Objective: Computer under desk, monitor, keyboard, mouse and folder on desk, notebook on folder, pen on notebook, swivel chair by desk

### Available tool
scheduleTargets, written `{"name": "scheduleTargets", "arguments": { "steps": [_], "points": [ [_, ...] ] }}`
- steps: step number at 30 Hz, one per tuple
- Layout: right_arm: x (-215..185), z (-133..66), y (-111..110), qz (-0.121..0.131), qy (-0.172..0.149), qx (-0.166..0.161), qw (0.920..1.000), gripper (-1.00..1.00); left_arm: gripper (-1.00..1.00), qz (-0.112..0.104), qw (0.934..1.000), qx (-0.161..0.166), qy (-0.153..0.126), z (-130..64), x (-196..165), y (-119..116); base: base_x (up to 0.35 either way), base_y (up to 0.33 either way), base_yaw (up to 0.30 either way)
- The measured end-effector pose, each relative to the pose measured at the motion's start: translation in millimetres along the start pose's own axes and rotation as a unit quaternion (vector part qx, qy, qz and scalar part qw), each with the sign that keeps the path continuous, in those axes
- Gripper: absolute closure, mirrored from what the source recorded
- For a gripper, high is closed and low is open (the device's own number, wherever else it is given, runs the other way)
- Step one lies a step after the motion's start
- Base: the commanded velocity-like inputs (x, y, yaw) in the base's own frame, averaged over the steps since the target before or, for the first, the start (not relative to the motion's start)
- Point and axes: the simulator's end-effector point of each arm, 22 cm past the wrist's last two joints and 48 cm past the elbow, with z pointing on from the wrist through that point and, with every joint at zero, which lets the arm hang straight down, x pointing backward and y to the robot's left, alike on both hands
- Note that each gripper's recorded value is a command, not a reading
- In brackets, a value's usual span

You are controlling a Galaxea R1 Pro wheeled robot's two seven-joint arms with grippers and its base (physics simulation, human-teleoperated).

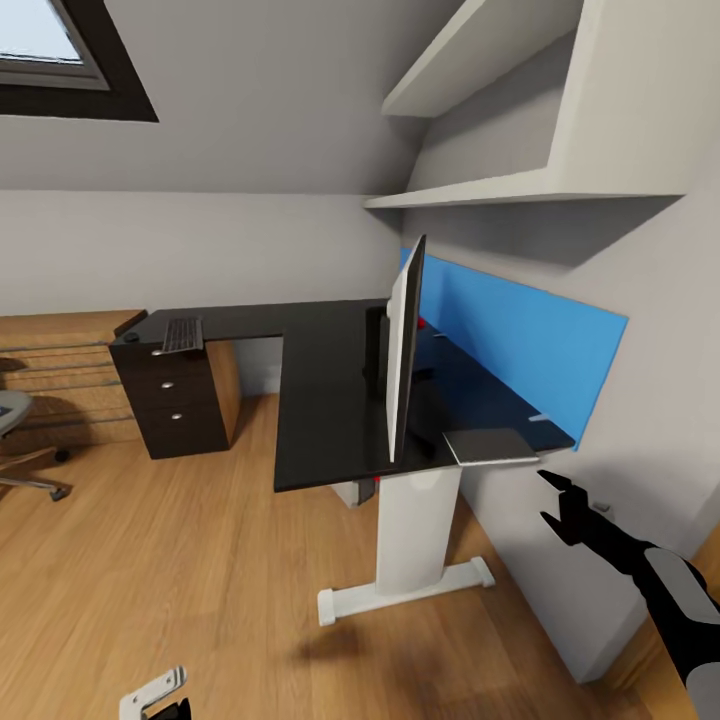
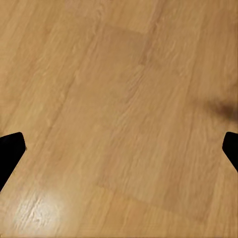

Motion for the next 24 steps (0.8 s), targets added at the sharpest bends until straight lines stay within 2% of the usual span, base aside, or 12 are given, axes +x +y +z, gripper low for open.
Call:
{"name": "scheduleTargets", "arguments": {
  "steps": [24],
  "points": [
    [-0.2,0.0,0.1,0.0,-0.001,0.0,1.0,-1.0,-1.0,0.002,1.0,0.0,-0.001,0.4,1.5,0.0,0.127,0.0,0.0]
  ]
}}
